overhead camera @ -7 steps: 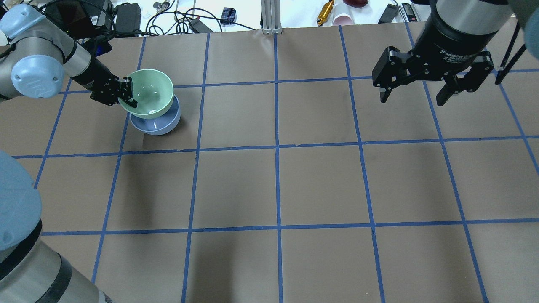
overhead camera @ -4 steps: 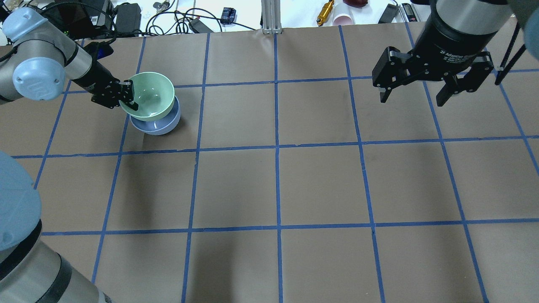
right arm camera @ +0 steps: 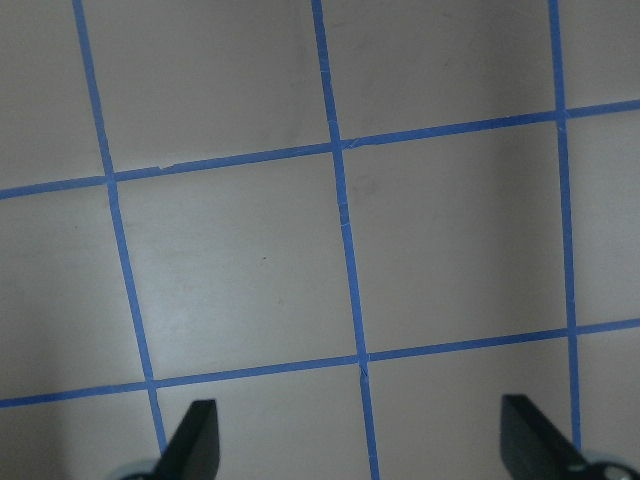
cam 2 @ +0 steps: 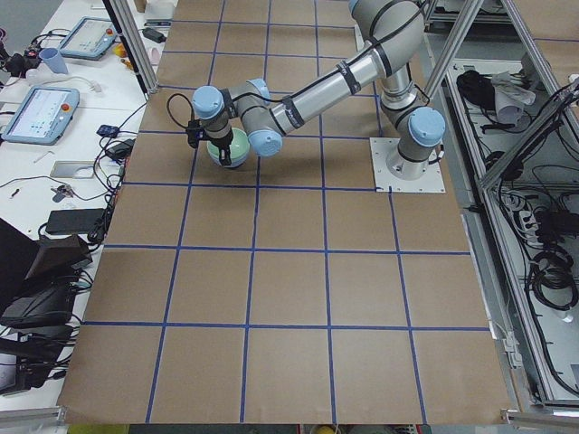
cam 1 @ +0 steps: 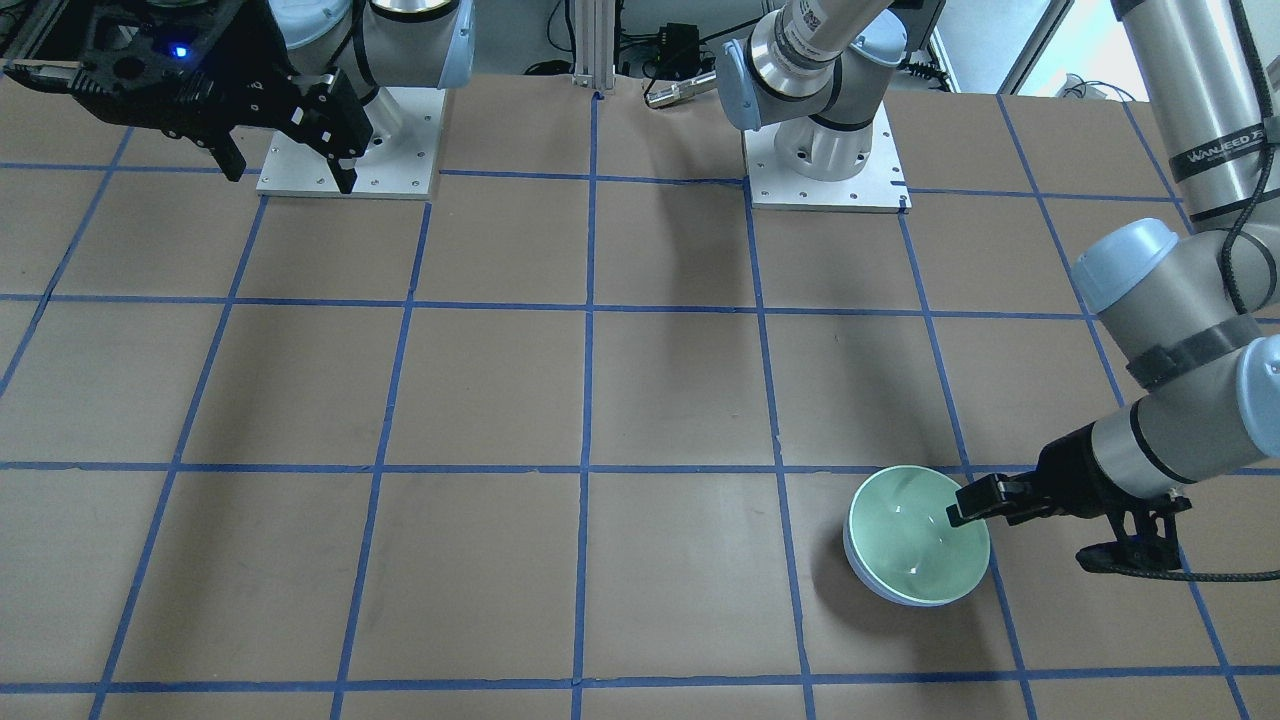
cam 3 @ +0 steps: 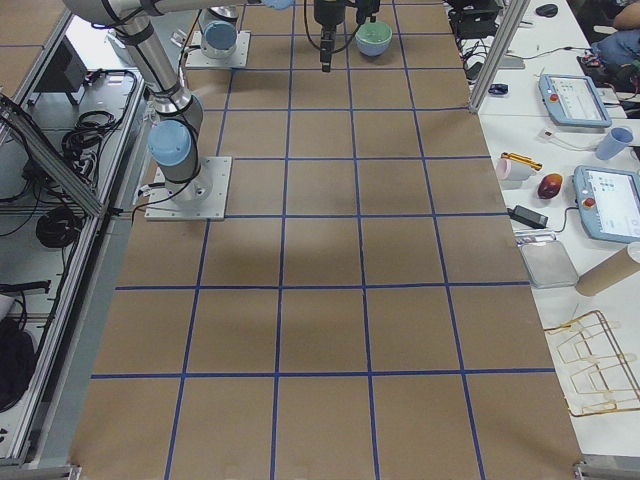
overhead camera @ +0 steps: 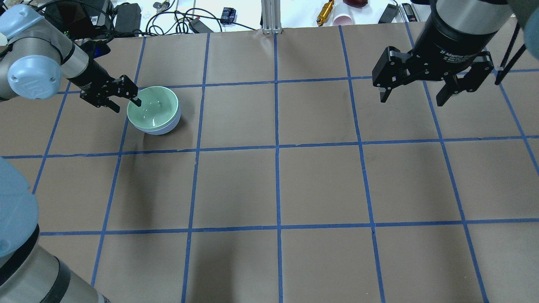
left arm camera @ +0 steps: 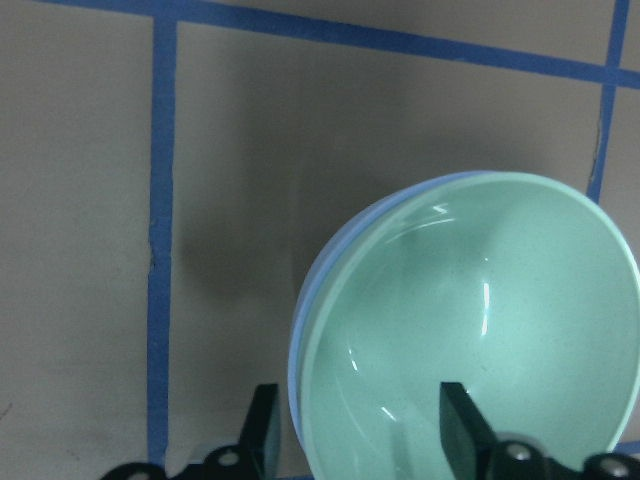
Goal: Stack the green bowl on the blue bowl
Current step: 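Open the left gripper and raise it off the stacked bowls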
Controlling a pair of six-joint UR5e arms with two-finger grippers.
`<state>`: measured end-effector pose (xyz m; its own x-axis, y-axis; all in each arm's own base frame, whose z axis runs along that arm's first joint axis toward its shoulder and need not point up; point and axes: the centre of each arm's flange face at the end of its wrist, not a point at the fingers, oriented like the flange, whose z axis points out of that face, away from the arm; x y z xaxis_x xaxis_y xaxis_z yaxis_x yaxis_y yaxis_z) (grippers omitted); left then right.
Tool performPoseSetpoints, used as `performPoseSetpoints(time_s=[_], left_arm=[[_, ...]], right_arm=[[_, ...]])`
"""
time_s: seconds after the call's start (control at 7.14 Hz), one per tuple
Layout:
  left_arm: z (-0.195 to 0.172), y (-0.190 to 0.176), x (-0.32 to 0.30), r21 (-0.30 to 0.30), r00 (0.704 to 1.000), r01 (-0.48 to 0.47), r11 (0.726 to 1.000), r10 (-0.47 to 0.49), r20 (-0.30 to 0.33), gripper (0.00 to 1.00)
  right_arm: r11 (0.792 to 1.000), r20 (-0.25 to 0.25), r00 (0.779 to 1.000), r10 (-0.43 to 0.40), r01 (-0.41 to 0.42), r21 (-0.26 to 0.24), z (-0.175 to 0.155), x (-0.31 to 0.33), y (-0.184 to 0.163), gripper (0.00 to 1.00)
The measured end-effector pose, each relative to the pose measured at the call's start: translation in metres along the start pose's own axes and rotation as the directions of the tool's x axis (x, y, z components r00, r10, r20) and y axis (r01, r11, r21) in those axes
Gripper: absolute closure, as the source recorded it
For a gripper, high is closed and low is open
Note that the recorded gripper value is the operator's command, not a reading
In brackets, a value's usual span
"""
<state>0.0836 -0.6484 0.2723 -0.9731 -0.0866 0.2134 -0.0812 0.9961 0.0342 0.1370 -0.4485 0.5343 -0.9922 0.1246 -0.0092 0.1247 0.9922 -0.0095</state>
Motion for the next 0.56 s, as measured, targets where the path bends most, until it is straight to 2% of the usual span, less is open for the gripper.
performPoseSetpoints(time_s=[0.42,0.56], left_arm=[[-0.044,0.020,0.023,-0.014,0.997,-0.023,1.000,0.024,0.070,0.00],[-0.063,0.030,0.047,-0.006,0.991,-0.061,0.998,0.061,0.119,0.00]], right_arm=[[1.000,0.000,1.000,0.000,0.000,-0.001,0.000,0.000,0.000,0.00],[1.000,0.000,1.000,0.000,0.000,0.000,0.000,0.000,0.000,0.00]])
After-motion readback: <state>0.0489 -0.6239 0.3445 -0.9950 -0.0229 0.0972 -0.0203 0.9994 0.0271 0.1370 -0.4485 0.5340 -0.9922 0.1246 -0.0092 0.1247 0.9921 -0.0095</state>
